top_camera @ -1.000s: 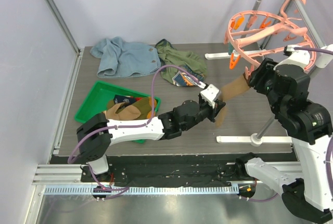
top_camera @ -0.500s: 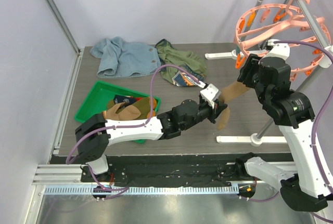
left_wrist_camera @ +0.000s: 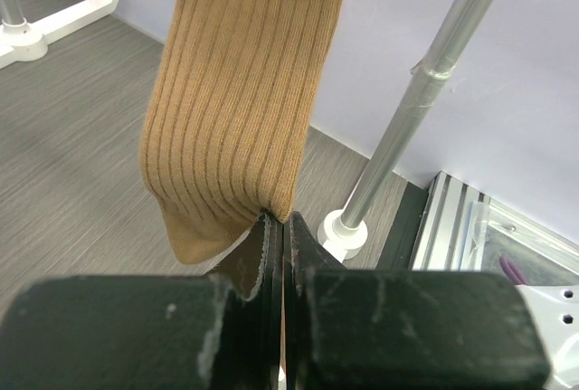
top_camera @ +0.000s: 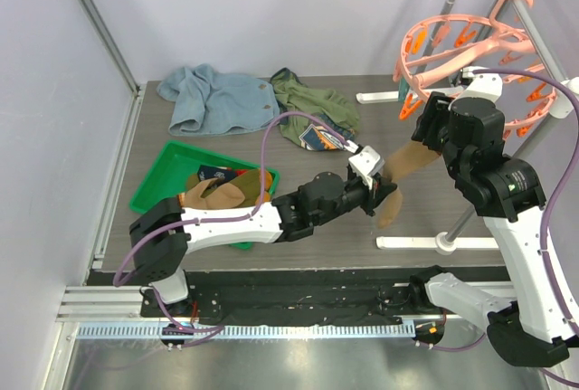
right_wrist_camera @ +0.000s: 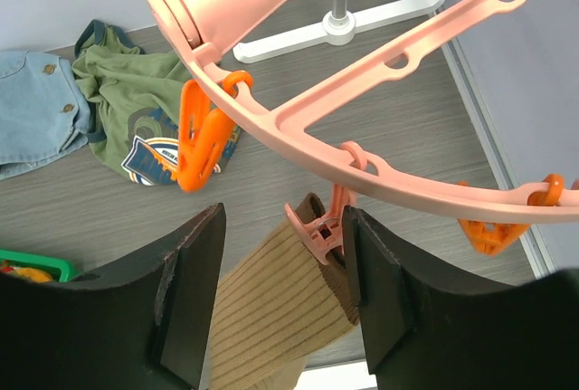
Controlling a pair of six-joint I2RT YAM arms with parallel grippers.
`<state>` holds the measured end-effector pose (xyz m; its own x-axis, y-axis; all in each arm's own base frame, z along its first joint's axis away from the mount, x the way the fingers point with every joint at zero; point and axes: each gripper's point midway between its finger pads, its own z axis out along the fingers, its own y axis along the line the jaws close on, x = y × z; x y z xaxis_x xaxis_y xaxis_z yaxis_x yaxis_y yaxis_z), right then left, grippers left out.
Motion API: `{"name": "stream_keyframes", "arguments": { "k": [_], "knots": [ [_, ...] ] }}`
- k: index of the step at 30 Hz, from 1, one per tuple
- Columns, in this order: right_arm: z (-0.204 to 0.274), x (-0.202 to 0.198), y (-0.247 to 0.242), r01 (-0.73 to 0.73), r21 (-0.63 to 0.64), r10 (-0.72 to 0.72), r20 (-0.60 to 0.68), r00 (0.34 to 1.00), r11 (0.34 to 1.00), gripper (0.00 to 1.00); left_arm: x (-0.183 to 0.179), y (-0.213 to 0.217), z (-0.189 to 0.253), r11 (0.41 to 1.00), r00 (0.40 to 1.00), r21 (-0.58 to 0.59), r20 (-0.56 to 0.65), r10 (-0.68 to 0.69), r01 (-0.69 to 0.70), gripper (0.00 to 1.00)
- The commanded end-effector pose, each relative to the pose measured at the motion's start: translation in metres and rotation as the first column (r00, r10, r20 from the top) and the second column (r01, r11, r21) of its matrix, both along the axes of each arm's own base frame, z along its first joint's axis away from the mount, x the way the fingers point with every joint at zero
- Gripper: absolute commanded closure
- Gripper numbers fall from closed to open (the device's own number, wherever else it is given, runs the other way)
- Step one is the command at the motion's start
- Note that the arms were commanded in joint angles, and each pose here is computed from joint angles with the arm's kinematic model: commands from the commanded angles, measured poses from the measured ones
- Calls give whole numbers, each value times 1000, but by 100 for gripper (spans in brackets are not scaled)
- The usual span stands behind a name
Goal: Remove the socks clipped to the hanger
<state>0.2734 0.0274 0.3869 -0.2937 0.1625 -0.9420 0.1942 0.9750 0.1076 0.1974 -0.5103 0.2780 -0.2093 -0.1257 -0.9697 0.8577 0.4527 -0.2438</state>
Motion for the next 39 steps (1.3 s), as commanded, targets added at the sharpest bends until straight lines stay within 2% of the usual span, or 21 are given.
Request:
{"name": "stream_keyframes", "arguments": {
  "k": [1, 24, 39],
  "knots": [
    [17, 2, -3, 14, -1, -14, 58, 998, 1000, 38, -3, 9, 51, 994, 999, -108, 28, -21, 23, 100],
    [38, -11, -10, 23, 14, -24, 108, 994, 1000, 37, 10, 27, 43, 993, 1000, -121, -17, 0, -2, 100],
    [19, 6, -3, 22, -2, -22, 53, 998, 1000, 41, 9, 33, 47, 991, 1000, -134, -17, -5, 3, 100]
  ]
}}
